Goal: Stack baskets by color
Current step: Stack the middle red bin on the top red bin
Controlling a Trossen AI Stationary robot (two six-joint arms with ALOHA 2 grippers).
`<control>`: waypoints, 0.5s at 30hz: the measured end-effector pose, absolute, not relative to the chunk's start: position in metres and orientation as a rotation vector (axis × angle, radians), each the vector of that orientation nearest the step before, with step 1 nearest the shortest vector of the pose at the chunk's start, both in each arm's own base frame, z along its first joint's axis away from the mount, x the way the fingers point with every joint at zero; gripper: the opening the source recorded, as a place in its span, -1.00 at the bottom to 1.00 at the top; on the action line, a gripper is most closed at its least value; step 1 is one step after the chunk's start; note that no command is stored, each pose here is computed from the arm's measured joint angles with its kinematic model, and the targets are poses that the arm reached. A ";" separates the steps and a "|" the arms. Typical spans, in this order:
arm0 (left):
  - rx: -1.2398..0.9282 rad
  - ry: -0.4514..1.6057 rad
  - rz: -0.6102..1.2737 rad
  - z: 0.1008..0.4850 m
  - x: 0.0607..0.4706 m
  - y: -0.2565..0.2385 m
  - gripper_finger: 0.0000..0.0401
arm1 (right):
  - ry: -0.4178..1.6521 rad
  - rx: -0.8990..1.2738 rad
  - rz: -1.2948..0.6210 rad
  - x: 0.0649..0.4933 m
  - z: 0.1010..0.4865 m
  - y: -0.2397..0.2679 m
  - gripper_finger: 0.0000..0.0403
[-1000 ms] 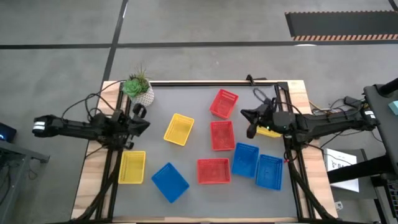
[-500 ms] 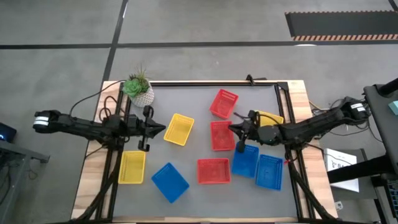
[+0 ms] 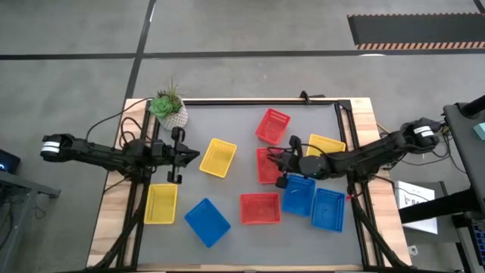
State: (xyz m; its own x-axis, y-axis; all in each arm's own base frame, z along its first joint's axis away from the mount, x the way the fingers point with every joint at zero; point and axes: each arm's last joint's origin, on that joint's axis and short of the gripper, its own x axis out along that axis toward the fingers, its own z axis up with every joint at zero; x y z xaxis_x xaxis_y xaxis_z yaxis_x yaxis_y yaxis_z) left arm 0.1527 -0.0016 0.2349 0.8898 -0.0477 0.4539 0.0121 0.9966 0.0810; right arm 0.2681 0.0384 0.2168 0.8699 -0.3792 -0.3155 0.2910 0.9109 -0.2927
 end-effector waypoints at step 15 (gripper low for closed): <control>0.080 -0.537 -0.028 0.241 0.149 -0.002 -1.00 | 0.666 -0.237 -0.142 0.301 0.232 0.051 -0.89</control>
